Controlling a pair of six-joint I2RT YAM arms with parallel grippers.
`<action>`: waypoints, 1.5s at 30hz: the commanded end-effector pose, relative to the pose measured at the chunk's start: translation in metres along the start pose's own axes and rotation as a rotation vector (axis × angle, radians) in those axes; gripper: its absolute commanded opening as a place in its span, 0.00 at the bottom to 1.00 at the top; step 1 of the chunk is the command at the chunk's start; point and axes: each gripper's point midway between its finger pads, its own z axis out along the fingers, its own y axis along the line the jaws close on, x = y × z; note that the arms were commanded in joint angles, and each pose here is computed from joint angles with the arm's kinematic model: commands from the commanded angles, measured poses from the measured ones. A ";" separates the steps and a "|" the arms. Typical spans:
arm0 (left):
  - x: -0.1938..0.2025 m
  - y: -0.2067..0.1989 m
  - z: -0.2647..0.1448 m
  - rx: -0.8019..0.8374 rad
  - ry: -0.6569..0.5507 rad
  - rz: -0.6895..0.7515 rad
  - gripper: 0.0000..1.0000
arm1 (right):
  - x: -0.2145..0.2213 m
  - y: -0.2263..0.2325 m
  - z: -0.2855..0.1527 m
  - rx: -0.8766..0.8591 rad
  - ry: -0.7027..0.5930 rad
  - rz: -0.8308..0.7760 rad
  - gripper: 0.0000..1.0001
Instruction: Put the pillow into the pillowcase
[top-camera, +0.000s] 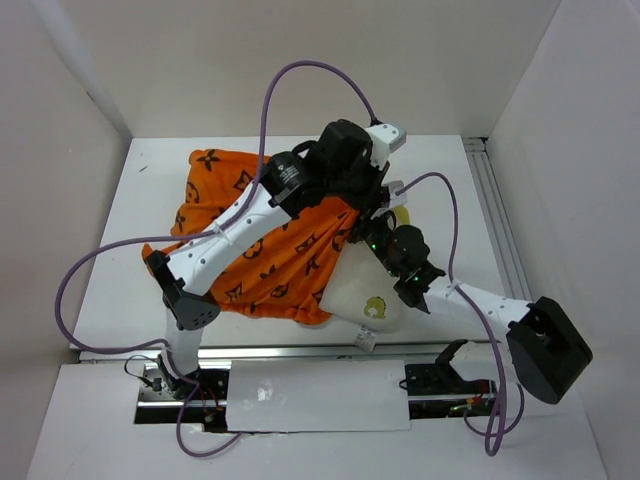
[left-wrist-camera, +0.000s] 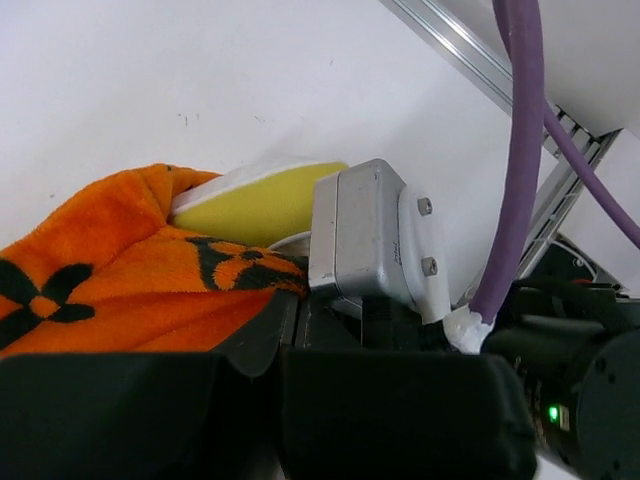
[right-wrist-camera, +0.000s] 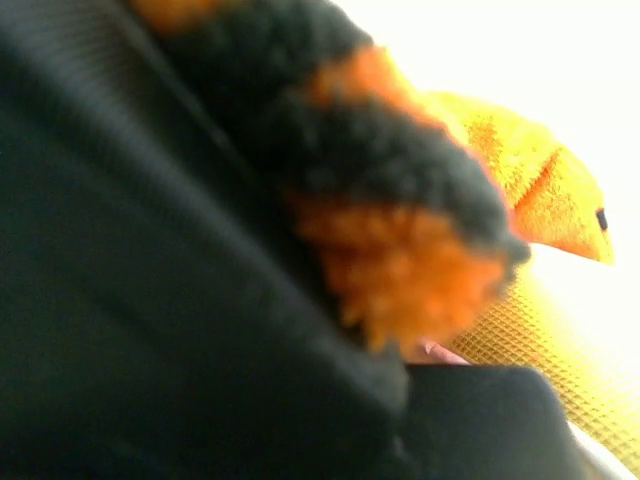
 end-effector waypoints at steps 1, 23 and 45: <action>-0.050 -0.066 0.005 0.307 -0.198 -0.023 0.00 | 0.017 0.017 0.009 -0.008 0.062 0.052 0.00; 0.024 0.131 0.133 -0.088 -0.045 -0.353 0.00 | 0.018 -0.135 -0.066 0.660 0.421 0.182 1.00; 0.240 0.067 -0.048 -0.476 0.237 -0.445 1.00 | 0.100 -0.070 -0.159 0.387 0.816 0.167 1.00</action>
